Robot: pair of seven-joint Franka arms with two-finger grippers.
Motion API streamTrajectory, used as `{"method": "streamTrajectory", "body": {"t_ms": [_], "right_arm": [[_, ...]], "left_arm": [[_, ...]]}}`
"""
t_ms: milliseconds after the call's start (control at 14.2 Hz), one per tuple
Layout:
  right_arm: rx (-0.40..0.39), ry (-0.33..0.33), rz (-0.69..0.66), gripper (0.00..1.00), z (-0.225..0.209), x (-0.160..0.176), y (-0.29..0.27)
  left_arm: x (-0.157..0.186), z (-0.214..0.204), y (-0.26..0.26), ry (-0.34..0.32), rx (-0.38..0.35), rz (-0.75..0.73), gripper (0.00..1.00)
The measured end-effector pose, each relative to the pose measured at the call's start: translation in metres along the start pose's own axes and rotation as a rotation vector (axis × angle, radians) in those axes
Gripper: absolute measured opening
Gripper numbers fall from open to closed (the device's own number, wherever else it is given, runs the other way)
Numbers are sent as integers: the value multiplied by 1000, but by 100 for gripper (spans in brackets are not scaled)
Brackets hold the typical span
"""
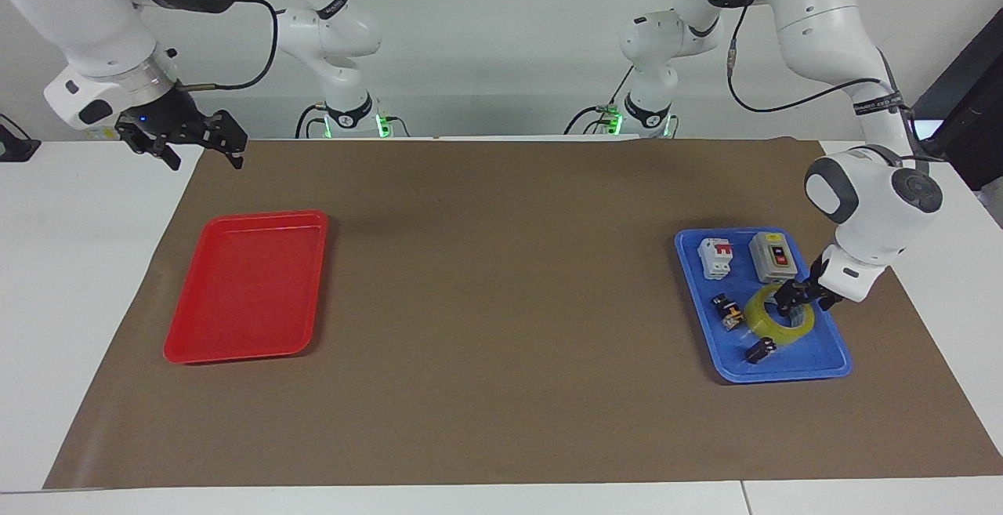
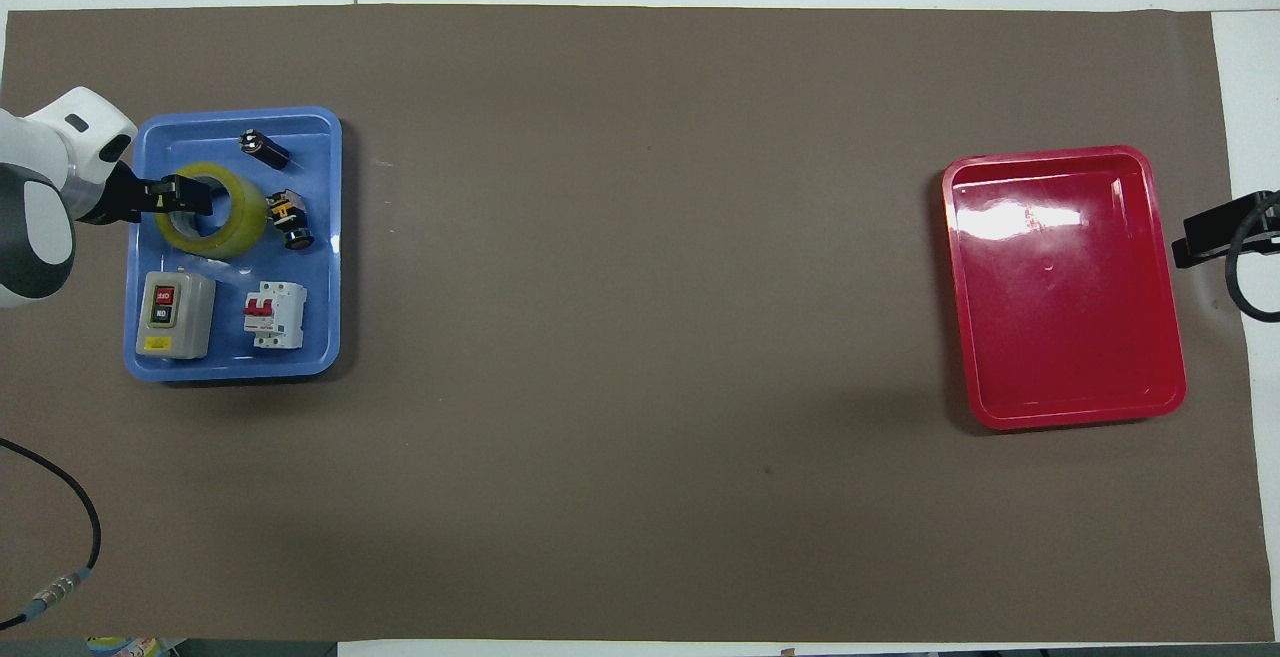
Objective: Place and move tape with both arms
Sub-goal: 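Reach the left gripper into the blue tray to the yellow tape, then grasp the yellow tape roll with the left gripper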
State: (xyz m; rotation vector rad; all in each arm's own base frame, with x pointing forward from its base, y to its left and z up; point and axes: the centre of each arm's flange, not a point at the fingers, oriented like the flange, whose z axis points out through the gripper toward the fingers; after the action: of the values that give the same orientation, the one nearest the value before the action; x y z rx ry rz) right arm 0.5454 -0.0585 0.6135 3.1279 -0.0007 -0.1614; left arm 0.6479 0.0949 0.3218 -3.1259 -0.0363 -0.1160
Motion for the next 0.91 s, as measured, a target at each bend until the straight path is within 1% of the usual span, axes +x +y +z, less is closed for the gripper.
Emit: {"method": "streamTrajectory", "body": {"t_ms": [141, 211, 281, 352, 492, 563, 704, 774, 915], "right_arm": [[0, 0, 0, 100, 0, 0, 0], [0, 0, 0, 100, 0, 0, 0], [0, 0, 0, 100, 0, 0, 0], [0, 0, 0, 100, 0, 0, 0], [0, 0, 0, 100, 0, 0, 0], [0, 0, 0, 100, 0, 0, 0], [0, 0, 0, 100, 0, 0, 0], [0, 0, 0, 100, 0, 0, 0], [0, 0, 0, 100, 0, 0, 0]], "left_arm": [[-7, 12, 1, 0, 0, 0, 92], [-10, 16, 1, -3, 0, -1, 85], [-11, 18, 0, -6, -1, -2, 73], [-11, 18, -1, -6, -1, -4, 58], [-11, 18, -2, -7, -1, -6, 36], [-11, 16, -1, -7, -2, -5, 23], [-13, 2, 0, -20, -5, -4, 22], [-14, -15, 0, -34, -8, -4, 22], [-15, -64, 4, -64, -15, 3, 22]]}}
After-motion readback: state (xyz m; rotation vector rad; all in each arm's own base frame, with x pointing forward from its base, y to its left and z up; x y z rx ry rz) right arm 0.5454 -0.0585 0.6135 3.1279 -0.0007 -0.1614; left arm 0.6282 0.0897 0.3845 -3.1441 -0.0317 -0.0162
